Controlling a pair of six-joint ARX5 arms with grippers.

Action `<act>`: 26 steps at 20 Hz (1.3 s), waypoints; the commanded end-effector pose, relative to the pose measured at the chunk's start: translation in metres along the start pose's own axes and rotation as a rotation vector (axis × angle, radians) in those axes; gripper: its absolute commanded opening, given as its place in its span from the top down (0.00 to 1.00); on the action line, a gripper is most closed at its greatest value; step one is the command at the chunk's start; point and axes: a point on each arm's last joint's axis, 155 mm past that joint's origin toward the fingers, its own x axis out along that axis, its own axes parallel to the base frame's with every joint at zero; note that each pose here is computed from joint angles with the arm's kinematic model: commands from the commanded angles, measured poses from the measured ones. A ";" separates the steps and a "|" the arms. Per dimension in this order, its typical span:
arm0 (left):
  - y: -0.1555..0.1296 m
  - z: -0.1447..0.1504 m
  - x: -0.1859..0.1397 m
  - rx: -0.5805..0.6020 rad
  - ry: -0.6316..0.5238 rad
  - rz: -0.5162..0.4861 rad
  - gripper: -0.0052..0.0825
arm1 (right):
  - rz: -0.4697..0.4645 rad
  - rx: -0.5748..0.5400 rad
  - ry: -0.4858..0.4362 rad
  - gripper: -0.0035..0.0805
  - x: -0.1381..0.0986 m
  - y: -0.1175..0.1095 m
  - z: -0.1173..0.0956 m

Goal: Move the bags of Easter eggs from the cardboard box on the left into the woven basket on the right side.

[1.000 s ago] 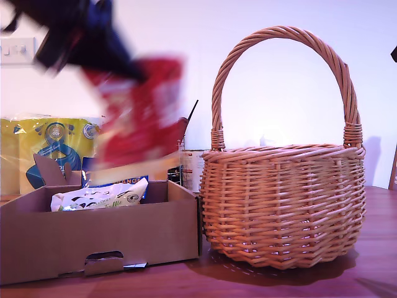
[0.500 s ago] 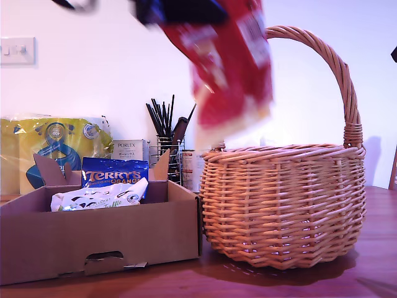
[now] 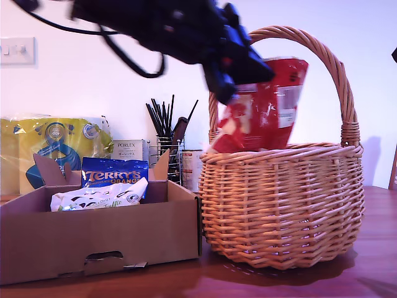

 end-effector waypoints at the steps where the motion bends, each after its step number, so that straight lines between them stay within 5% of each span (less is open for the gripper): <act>1: -0.014 -0.011 0.014 0.037 0.022 -0.029 0.97 | -0.001 -0.003 -0.026 0.97 -0.004 0.000 0.010; 9: -0.050 -0.047 0.048 0.102 0.112 -0.147 0.95 | -0.001 -0.002 -0.020 0.97 -0.004 0.000 0.009; 14: -0.071 -0.040 0.039 0.043 0.142 -0.233 0.55 | -0.001 -0.003 -0.025 0.97 -0.004 0.000 0.010; 19: -0.052 0.001 0.017 -0.057 0.118 -0.290 0.55 | -0.001 -0.004 -0.029 0.97 -0.004 0.000 0.011; 26: -0.042 0.010 -0.022 -0.227 0.246 -0.394 0.57 | -0.001 -0.004 -0.029 0.97 -0.004 0.000 0.011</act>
